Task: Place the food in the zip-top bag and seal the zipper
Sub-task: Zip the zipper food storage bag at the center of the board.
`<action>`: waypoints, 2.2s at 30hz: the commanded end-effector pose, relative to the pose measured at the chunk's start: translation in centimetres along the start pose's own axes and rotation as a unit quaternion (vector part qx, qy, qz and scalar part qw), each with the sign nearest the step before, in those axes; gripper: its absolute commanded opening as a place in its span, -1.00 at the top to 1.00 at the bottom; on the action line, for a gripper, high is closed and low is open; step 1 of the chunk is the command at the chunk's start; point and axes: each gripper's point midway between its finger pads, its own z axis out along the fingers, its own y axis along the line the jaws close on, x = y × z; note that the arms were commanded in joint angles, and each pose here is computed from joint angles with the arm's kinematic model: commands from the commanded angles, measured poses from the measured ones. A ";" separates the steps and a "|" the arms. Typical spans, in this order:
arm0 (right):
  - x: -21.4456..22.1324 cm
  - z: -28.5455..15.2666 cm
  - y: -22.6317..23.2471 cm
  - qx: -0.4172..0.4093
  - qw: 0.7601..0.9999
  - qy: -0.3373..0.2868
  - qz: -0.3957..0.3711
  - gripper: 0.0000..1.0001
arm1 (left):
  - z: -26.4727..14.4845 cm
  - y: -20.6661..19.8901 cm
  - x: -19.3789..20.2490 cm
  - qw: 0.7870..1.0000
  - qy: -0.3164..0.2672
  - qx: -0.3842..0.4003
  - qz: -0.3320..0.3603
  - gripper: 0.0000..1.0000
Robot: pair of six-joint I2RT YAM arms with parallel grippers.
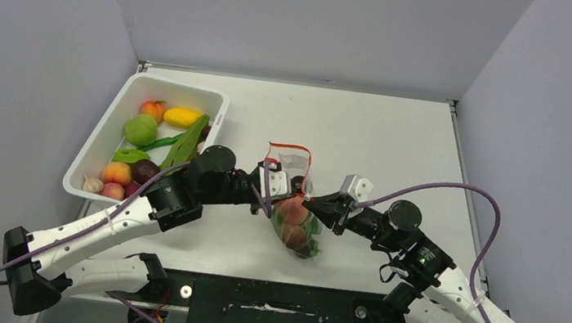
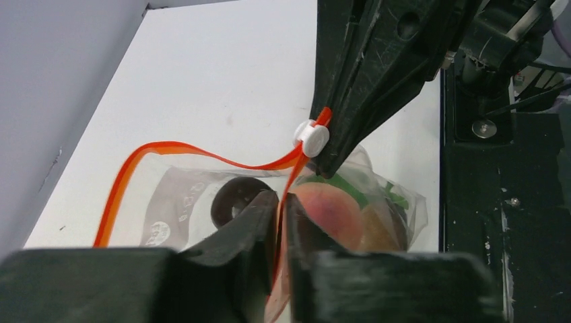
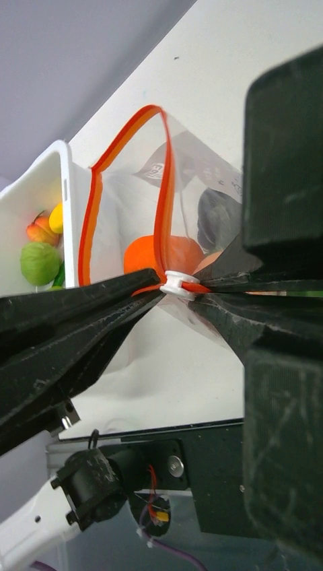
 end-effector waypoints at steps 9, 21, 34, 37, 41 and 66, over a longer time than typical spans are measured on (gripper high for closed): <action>-2.2 0.1 4.3 -0.141 0.988 -0.022 -0.058 1.00 | -3.6 -3.3 -6.0 0.992 -0.067 0.099 0.040 -0.06; -2.2 0.4 4.6 -0.157 0.985 -0.020 -0.074 1.00 | -2.0 -5.0 -6.4 0.983 -0.064 0.174 0.020 0.16; -2.9 0.4 4.1 -0.145 0.985 -0.032 -0.091 1.00 | -1.5 -5.3 -4.3 0.983 -0.015 0.185 -0.004 0.16; -2.8 0.4 4.2 -0.147 0.985 -0.029 -0.090 1.00 | -1.4 -5.2 -3.9 0.983 -0.003 0.186 -0.007 0.23; -3.0 0.3 4.2 -0.147 0.985 -0.031 -0.090 1.00 | -1.4 -5.5 -3.7 0.981 -0.003 0.194 -0.002 0.25; -3.7 -0.9 1.5 -0.039 0.992 -0.068 -0.102 1.00 | -1.7 -2.9 -1.4 0.985 0.059 0.162 0.015 1.00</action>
